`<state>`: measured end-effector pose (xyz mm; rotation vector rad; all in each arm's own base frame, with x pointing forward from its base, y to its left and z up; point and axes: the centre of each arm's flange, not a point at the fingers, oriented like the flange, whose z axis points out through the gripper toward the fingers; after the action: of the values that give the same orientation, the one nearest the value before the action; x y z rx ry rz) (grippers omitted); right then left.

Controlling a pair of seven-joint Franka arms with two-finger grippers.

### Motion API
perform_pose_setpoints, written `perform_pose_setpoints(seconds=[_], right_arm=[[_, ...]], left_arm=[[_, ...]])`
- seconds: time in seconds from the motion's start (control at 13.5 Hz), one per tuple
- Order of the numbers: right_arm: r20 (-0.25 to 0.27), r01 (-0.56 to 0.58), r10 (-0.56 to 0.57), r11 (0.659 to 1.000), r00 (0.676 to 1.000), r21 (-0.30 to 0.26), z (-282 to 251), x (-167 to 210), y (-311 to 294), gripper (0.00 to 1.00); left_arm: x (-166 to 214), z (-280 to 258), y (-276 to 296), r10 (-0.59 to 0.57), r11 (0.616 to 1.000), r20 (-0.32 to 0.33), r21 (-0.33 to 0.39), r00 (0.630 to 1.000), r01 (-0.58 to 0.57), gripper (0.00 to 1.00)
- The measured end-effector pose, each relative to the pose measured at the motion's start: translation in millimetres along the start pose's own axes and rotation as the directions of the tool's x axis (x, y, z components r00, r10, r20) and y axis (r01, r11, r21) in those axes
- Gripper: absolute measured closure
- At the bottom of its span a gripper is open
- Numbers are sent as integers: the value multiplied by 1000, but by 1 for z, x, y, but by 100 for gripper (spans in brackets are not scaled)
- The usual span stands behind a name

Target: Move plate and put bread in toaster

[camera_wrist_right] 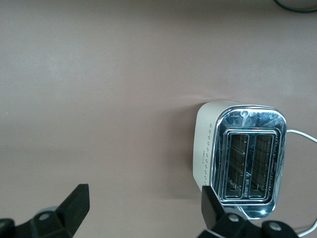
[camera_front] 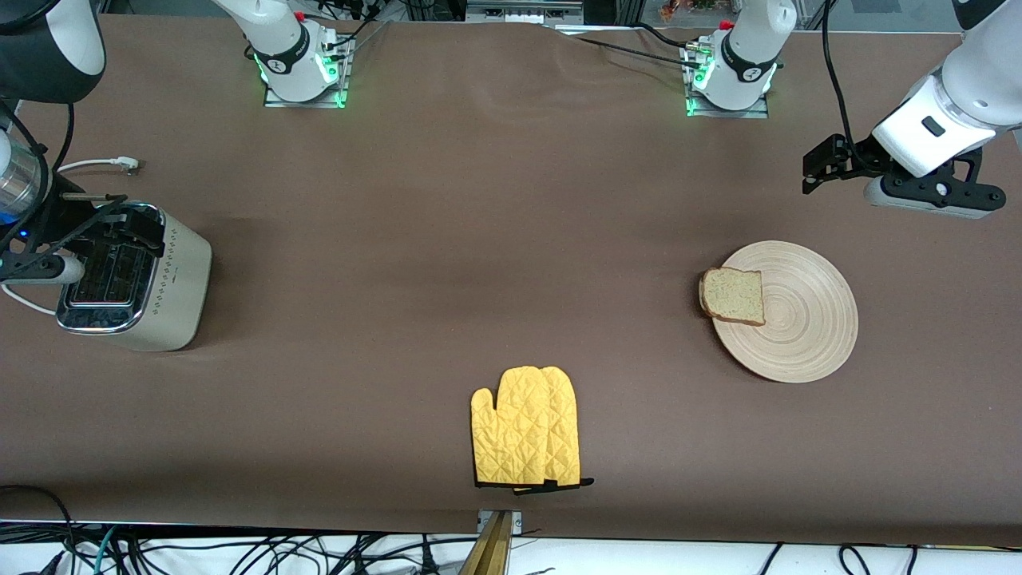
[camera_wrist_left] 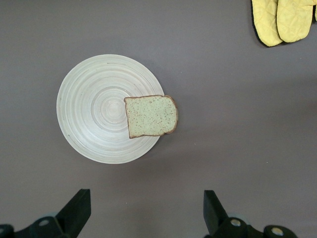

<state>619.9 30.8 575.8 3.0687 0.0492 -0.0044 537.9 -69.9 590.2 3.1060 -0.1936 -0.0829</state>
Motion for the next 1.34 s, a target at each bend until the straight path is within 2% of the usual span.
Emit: perform_pose_setpoints(seconds=[1.34], right_arm=[[1, -12, 12, 1000, 1000, -1, 1, 0, 7, 0]], left_arm=[[9, 17, -10, -16, 1000, 33, -4, 999, 16, 0]])
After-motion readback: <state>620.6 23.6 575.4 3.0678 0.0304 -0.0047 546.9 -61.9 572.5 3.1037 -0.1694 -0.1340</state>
